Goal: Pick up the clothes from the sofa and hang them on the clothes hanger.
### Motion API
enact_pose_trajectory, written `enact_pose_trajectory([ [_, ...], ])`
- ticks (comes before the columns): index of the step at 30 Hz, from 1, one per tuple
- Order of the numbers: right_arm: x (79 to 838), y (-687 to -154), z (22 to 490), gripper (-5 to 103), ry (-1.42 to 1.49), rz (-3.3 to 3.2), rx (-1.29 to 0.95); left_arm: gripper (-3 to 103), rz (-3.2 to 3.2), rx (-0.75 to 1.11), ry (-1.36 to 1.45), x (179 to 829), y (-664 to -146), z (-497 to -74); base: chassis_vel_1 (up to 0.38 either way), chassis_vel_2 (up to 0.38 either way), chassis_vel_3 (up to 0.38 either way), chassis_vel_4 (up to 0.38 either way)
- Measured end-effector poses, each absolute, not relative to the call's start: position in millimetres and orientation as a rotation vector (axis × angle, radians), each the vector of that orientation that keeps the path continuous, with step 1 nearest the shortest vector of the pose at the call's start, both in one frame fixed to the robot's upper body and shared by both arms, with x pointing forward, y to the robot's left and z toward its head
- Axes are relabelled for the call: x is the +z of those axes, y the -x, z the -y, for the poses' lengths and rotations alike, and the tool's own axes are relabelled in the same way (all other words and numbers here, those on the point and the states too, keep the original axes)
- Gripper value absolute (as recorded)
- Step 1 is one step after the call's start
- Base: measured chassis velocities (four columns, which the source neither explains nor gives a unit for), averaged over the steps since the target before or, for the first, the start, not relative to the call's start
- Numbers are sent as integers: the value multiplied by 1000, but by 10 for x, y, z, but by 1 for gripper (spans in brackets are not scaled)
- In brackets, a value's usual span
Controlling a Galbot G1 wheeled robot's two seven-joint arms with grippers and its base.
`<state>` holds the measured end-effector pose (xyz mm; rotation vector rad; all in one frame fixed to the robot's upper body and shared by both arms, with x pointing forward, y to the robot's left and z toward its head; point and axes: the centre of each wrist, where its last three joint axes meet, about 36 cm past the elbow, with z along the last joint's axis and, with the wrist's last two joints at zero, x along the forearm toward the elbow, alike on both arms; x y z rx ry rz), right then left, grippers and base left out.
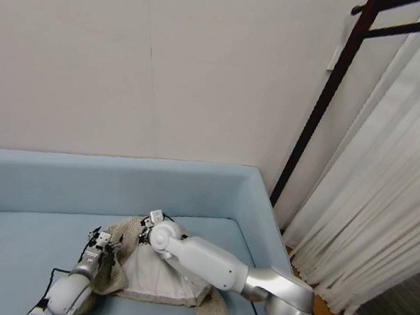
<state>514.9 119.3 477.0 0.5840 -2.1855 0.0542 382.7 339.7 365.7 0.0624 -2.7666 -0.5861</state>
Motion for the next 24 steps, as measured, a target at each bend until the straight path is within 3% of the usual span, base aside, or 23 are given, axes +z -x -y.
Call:
enact_pose_trajectory([
  [3, 4502, -5314, -1208, 2, -445, 2221, 21, 100, 2769, -587, -53, 3655, -3844, -3370, 0, 0, 0, 0],
  [7, 4327, -5260, -1100, -2, -468, 2192, 21, 100, 2768, -588, -49, 3650, -3849, -3357, 0, 0, 0, 0],
  [8, 4287, -5235, -1031, 8, -492, 2176, 26, 100, 2766, -587, -49, 3643, -3848, -3357, 0, 0, 0, 0],
  [10, 4226, -5189, -926, 8, -531, 2149, 35, 100, 2762, -587, -47, 3627, -3848, -3355, 0, 0, 0, 0],
  [11, 4182, -5155, -848, 18, -548, 2135, 38, 100, 2756, -586, -44, 3610, -3854, -3357, 0, 0, 0, 0],
  [13, 4132, -5122, -745, 18, -549, 2126, 38, 100, 2741, -571, -25, 3592, -3883, -3375, 0, 0, 0, 0],
  [14, 4125, -5120, -703, 28, -547, 2125, 34, 100, 2731, -554, -9, 3595, -3906, -3393, 0, 0, 0, 0],
  [16, 4137, -5129, -648, 28, -545, 2128, 24, 100, 2718, -518, 23, 3616, -3946, -3427, 0, 0, 0, 0],
  [17, 4180, -5148, -588, 40, -546, 2132, 2, 100, 2706, -457, 84, 3666, -4016, -3491, 0, 0, 0, 0],
  [19, 4214, -5160, -553, 40, -548, 2135, -12, 100, 2703, -424, 120, 3695, -4058, -3537, 0, 0, 0, 0],
  [20, 4269, -5161, -515, 51, -558, 2142, -29, 100, 2699, -356, 211, 3759, -4141, -3644, 0, 0, 0, 0],
  [22, 4353, -5160, -469, 51, -581, 2153, -47, 100, 2699, -322, 316, 3870, -4236, -3861, 0, 0, 0, 0],
  [23, 4420, -5159, -473, 61, -601, 2159, -54, 100, 2701, -325, 373, 3940, -4256, -3990, 0, 0, 0, 0],
  [24, 4420, -5159, -473, 61, -601, 2159, -54, 100, 2701, -325, 373, 3940, -4256, -3990, 0, 0, 0, 0],
])
